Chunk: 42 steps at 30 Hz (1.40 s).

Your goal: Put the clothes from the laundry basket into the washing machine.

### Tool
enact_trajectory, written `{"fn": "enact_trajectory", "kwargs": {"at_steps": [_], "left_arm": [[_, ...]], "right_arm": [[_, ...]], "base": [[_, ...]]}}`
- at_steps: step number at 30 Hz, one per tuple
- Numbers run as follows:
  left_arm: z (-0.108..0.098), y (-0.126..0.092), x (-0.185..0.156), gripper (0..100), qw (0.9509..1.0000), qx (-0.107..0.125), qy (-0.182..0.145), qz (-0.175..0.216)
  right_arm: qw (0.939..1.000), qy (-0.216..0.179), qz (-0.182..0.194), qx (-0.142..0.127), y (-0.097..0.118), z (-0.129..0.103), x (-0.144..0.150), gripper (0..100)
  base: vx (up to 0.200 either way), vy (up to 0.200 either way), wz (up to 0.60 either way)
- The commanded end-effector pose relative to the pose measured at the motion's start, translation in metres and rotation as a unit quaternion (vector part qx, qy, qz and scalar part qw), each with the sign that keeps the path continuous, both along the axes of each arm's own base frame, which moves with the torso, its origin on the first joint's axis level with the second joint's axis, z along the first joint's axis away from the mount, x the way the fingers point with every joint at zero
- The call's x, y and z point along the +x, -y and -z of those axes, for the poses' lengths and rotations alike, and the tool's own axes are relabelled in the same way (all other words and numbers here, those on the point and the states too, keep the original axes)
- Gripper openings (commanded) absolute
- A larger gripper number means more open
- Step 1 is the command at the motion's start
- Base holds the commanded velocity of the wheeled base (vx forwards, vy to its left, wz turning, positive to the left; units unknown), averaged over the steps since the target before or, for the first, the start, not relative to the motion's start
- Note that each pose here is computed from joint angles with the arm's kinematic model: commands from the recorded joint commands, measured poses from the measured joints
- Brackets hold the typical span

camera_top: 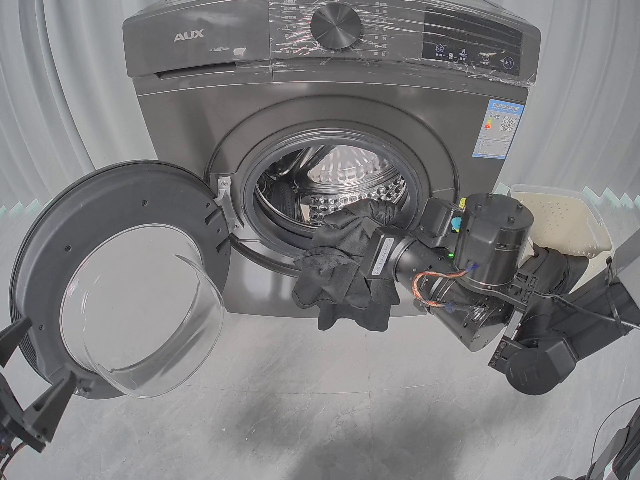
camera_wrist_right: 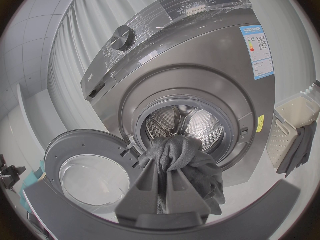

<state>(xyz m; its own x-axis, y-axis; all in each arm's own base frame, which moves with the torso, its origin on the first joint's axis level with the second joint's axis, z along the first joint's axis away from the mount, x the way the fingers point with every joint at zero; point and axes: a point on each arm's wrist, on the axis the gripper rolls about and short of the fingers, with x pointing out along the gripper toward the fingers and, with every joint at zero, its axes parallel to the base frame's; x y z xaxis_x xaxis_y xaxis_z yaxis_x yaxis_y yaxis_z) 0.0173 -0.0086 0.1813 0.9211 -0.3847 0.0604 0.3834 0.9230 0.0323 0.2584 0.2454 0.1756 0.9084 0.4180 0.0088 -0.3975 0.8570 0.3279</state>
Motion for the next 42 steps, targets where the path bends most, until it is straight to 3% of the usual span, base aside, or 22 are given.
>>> {"fn": "enact_trajectory", "kwargs": {"at_steps": [1, 2, 3, 5, 6, 7, 9, 17, 24, 36, 42], "left_arm": [[0.021, 0.022, 0.095, 100, 0.9814, 0.016, -0.144, 0.126], [0.023, 0.024, 0.097, 100, 0.9797, 0.018, -0.148, 0.134], [0.027, 0.033, 0.103, 100, 0.9735, 0.024, -0.167, 0.155], [0.033, 0.045, 0.112, 100, 0.9659, 0.035, -0.186, 0.177], [0.033, 0.047, 0.113, 100, 0.9652, 0.035, -0.187, 0.179], [0.038, 0.056, 0.121, 100, 0.9606, 0.039, -0.195, 0.194], [0.045, 0.066, 0.135, 100, 0.957, 0.045, -0.2, 0.205], [0.06, 0.101, 0.185, 100, 0.961, 0.043, -0.164, 0.219], [0.074, 0.115, 0.209, 100, 0.9563, 0.047, -0.18, 0.226], [0.093, 0.127, 0.244, 100, 0.9557, 0.046, -0.192, 0.218], [0.111, 0.131, 0.27, 100, 0.9626, 0.039, -0.175, 0.203]], "right_arm": [[0.9999, 0.007, -0.005, 0.008, -0.003, 0.0, 0.0, 0], [0.9999, 0.006, -0.005, 0.007, -0.003, 0.001, 0.0, 0], [0.9999, 0.006, -0.006, 0.007, -0.004, 0.001, -0.001, 0], [0.9999, 0.006, -0.005, 0.007, -0.003, 0.001, 0.0, 0], [0.9999, 0.006, -0.006, 0.007, -0.004, 0.001, -0.001, 0], [0.9999, 0.006, -0.007, 0.007, -0.004, 0.001, -0.001, 0], [0.9999, 0.007, -0.007, 0.006, -0.004, 0.0, -0.001, 0], [0.9999, 0.008, -0.007, 0.006, -0.004, 0.0, -0.001, 0], [0.9999, 0.01, -0.007, 0.009, -0.004, -0.002, -0.002, 0], [0.9998, 0.01, -0.012, 0.01, -0.004, -0.004, -0.006, 0], [0.9997, 0.013, -0.018, 0.012, -0.006, -0.006, -0.01, 0]], "base": [[0.0, 0.0, 0.0], [0.0, 0.0, 0.0], [0.0, 0.0, 0.0], [0.0, 0.0, 0.0], [0.0, 0.0, 0.0], [0.0, 0.0, 0.0], [0.0, 0.0, 0.0], [0.0, 0.0, 0.0], [0.0, 0.0, 0.0], [0.0, 0.0, 0.0], [0.0, 0.0, 0.0]]}}
